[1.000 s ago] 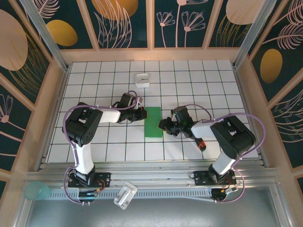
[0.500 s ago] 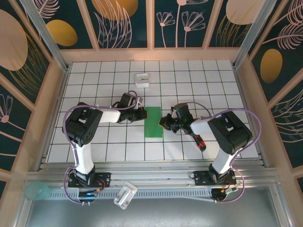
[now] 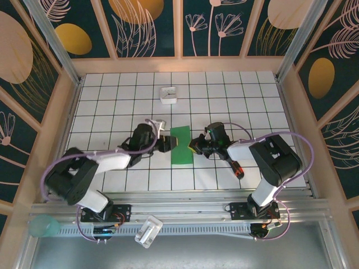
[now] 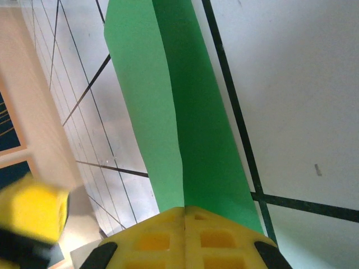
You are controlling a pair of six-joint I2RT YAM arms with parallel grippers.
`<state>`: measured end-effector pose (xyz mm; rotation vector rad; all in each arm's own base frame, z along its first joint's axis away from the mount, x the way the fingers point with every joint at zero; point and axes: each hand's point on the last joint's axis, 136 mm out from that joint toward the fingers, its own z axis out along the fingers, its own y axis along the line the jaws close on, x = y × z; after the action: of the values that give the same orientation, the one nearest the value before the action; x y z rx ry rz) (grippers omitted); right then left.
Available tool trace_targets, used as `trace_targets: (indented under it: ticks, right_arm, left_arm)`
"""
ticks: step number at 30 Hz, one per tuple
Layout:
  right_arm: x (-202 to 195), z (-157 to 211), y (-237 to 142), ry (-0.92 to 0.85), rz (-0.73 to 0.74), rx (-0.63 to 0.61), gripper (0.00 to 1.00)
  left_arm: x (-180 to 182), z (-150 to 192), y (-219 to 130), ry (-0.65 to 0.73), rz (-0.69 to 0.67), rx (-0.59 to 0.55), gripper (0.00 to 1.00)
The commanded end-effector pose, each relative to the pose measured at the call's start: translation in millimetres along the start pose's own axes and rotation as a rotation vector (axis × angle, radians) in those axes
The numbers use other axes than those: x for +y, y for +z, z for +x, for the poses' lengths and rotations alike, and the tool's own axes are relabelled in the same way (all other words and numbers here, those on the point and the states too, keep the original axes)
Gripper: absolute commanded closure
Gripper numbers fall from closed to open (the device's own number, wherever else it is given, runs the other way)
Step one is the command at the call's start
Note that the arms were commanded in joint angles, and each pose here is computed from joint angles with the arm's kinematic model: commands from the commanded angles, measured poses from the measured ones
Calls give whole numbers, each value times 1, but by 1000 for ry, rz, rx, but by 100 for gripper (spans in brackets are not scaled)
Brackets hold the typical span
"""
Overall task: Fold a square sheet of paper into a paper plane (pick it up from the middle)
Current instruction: Fold the triangle a second time at the center of the table.
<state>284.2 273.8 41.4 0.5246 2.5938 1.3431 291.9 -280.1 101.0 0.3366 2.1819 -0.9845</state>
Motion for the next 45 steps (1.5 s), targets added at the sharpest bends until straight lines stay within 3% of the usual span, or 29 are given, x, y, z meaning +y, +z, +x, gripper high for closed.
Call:
trace_targets:
  ticks: [1,4,9,19,26,34,45]
  right_arm:
    - [-1,3,-5,37,9,10,100]
    - [-2,3,-4,37,13,15,100]
    - [-4,4,-1,49,14,26,100]
    - [-2,4,1,57,4,32,100]
    - [-5,5,1,58,7,35,100]
    - [-9,6,3,64,15,39,100]
    - [-15,-6,1,80,18,16,100]
  left_arm:
    - [-24,-4,-12,242,0,-129,39]
    - [-36,18,-11,388,-22,-108,30]
    - [-43,42,-2,560,-76,-66,25]
    - [-50,71,34,783,-116,40,25]
    - [-47,70,47,814,-152,59,40]
    - [-53,70,45,795,-120,57,70]
    - [-54,70,45,746,-115,53,95]
